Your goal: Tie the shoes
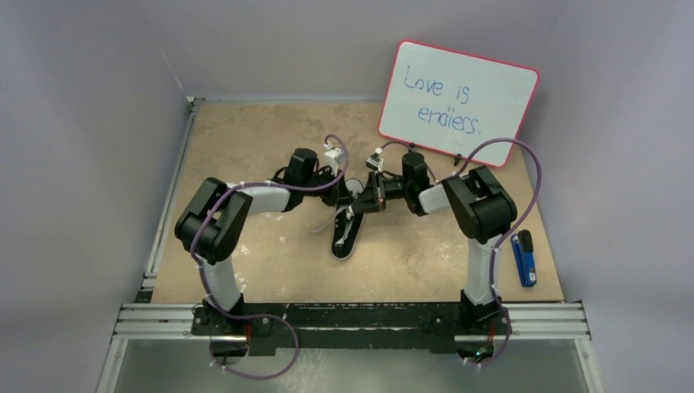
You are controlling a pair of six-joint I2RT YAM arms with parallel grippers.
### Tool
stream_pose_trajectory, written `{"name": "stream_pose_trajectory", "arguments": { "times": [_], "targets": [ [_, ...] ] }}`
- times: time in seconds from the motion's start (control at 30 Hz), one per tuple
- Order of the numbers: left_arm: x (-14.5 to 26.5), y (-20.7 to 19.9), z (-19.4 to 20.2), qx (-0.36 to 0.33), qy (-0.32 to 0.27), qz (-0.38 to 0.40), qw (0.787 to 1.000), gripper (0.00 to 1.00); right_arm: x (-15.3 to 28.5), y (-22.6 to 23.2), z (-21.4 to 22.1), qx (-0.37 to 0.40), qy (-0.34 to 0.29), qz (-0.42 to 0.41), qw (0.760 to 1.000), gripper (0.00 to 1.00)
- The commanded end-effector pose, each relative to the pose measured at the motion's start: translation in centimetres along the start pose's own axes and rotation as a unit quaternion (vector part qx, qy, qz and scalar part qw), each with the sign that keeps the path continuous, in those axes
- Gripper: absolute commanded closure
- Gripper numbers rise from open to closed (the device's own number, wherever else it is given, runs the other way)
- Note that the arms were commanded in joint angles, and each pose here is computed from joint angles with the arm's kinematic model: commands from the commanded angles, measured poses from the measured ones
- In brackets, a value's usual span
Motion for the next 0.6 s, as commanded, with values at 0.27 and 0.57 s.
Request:
{"name": "stream_pose_trajectory", "arguments": {
  "times": [0.27,0.57],
  "targets": [
    [0.4,0.2,0.8,-0.004,-0.003,-0.014,1.0,1.0,4.7,-1.4,-1.8,0.007,0.003,0.216,0.976,0.64],
    [0.5,0.0,0.8,-0.007,-0.004,-0.01,1.0,1.0,5.4,2.2,-1.7,0.129,0.049,0.326,0.935,0.59]
  ]
}}
Point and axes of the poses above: each gripper's point midway between its finger pads, its own x axis back along the fingers, its own y axis along the line the jaws close on, z = x × y, the point moved 4 cm from there along x, back along the fingers, and after that the axes turned 7 degrees about x, right-handed, at the moved point
